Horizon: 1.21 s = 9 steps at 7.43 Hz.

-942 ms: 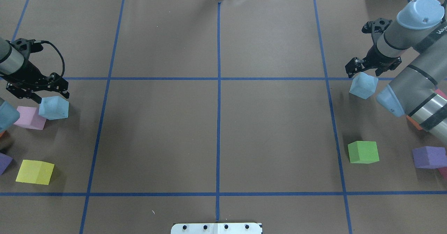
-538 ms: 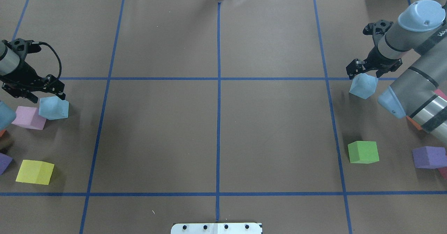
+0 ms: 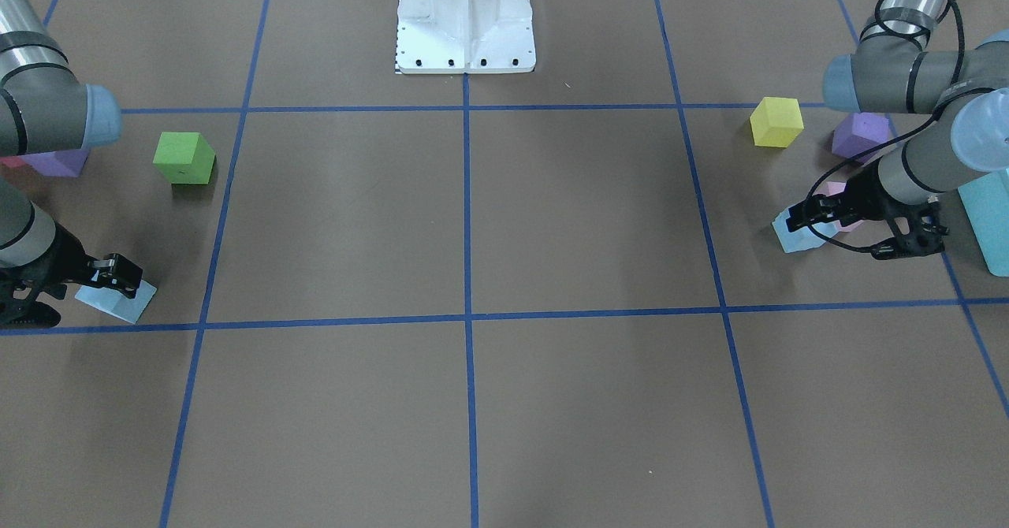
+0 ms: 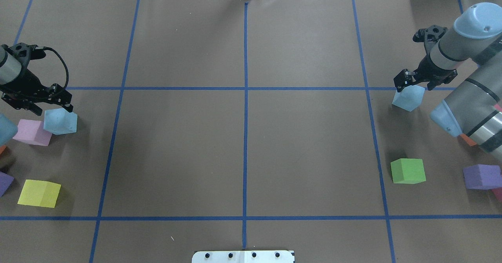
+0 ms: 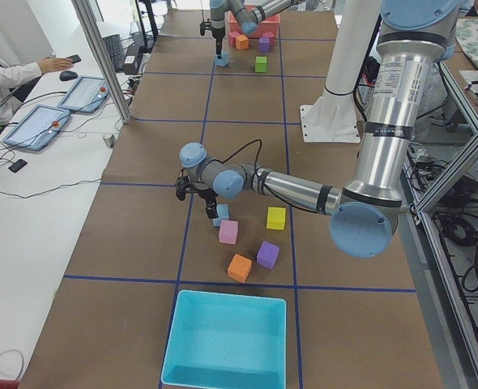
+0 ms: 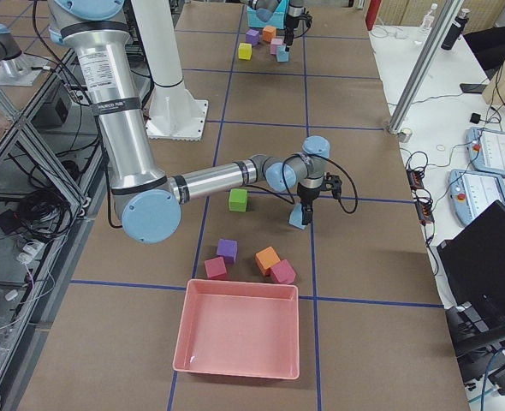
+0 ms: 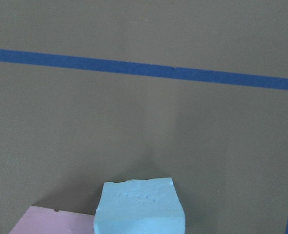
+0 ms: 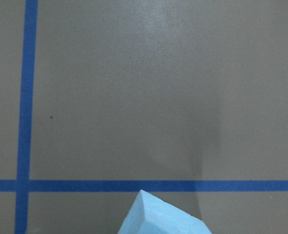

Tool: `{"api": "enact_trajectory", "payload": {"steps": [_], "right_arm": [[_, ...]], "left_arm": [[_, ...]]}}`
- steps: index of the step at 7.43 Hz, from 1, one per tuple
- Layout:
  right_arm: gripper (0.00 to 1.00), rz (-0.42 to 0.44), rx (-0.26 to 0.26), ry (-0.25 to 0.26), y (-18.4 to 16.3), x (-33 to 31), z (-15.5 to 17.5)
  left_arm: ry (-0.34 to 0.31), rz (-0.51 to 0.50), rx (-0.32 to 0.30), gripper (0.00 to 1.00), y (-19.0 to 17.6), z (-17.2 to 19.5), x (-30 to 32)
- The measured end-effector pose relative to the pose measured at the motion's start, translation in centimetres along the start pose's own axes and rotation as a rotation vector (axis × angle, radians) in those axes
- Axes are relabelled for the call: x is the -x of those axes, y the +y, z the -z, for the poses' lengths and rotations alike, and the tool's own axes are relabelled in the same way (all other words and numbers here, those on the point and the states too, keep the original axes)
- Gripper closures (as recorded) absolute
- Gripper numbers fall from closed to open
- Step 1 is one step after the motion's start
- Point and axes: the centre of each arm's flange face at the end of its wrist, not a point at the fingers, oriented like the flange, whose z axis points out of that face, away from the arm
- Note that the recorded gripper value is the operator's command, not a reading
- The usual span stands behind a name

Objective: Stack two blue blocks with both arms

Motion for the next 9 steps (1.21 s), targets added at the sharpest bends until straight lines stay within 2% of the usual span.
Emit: {"api": "enact_trajectory", "payload": {"steps": [3,4,5,9], "right_arm": [[0.24,-0.066,0.002,0.008,0.3,0.6,-0.6],[0.28,-0.066,0.001,0.011,0.4,0.7,-1.2],[0.38,-0.056,-0.006,0.007,0.3,0.7,-2.0],[0.4,-0.026,-0.032,-0.028,-0.4,3.0,-1.0]], "left_arm": [[0.001,0.002,-0.004,0.02,-0.1,0.3,0.1],[0.001,0.002,-0.005,0.03,-0.1,0.3,0.1],[0.002,0.003,-0.006,0.03,-0.1,0.3,0.2],[-0.003,-0.002,-0.01,0.03,-0.2,0.4,0.8]]}}
